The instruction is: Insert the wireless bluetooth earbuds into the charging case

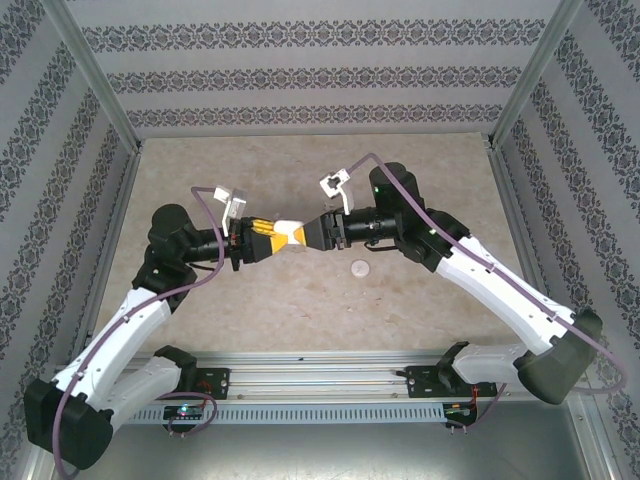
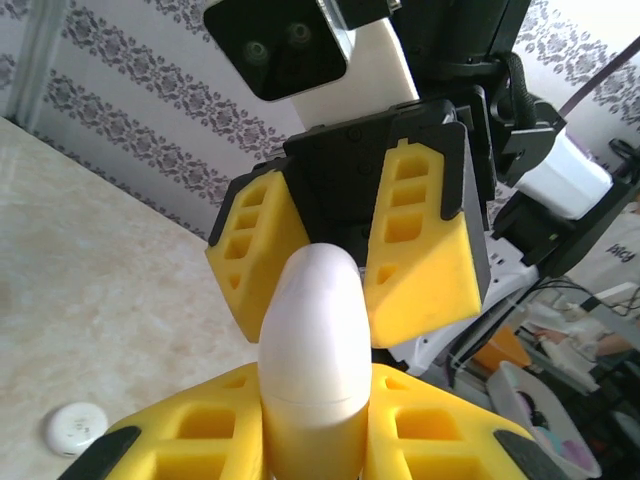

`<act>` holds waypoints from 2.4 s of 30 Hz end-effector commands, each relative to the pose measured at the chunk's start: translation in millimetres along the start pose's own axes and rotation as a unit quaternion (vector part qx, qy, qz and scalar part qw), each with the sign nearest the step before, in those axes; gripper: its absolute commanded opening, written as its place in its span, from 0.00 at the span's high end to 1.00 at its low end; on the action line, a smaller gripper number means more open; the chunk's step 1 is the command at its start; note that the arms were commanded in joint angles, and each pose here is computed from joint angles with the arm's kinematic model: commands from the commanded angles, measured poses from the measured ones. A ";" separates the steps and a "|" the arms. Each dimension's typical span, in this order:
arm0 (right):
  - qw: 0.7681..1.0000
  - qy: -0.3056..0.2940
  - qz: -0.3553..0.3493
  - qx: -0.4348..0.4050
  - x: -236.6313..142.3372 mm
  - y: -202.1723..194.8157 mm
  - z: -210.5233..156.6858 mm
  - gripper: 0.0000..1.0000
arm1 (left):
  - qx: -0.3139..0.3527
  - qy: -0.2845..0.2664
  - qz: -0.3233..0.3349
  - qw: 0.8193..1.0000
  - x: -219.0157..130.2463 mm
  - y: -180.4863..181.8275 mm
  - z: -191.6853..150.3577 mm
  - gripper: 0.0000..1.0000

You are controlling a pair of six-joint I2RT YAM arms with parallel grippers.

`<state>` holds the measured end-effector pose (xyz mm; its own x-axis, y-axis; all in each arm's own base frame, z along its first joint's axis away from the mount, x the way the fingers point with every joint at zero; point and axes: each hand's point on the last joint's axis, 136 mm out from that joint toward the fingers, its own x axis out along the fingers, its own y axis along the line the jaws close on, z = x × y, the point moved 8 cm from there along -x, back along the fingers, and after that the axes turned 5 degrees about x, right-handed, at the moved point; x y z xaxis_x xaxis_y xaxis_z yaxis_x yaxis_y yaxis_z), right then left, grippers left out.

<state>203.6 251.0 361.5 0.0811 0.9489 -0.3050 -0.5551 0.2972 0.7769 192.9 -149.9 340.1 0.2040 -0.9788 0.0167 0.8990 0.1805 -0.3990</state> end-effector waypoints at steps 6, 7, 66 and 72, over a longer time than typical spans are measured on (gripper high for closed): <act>0.997 -0.033 -0.047 0.050 1.6 -23.7 14.7 0.50 | 0.096 0.019 -0.021 0.995 -9.0 -16.3 -14.3 0.94; 0.997 -0.033 -0.048 0.051 1.9 -24.4 15.3 0.50 | 0.097 0.020 -0.018 0.995 -9.4 -15.7 -16.6 0.94; 0.896 0.113 -0.429 -0.029 222.3 -266.6 74.5 0.47 | 0.014 0.034 0.244 0.969 -56.8 21.2 -99.3 0.93; 0.889 0.116 -0.442 -0.039 229.8 -282.1 68.1 0.48 | 0.008 0.032 0.240 0.970 -56.2 21.5 -101.1 0.92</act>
<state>429.6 389.3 114.1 0.3043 0.3168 -0.8983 -0.3986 0.8989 0.1819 161.3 -102.8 237.3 0.5662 -0.7870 -0.2449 0.7182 0.6169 -0.3220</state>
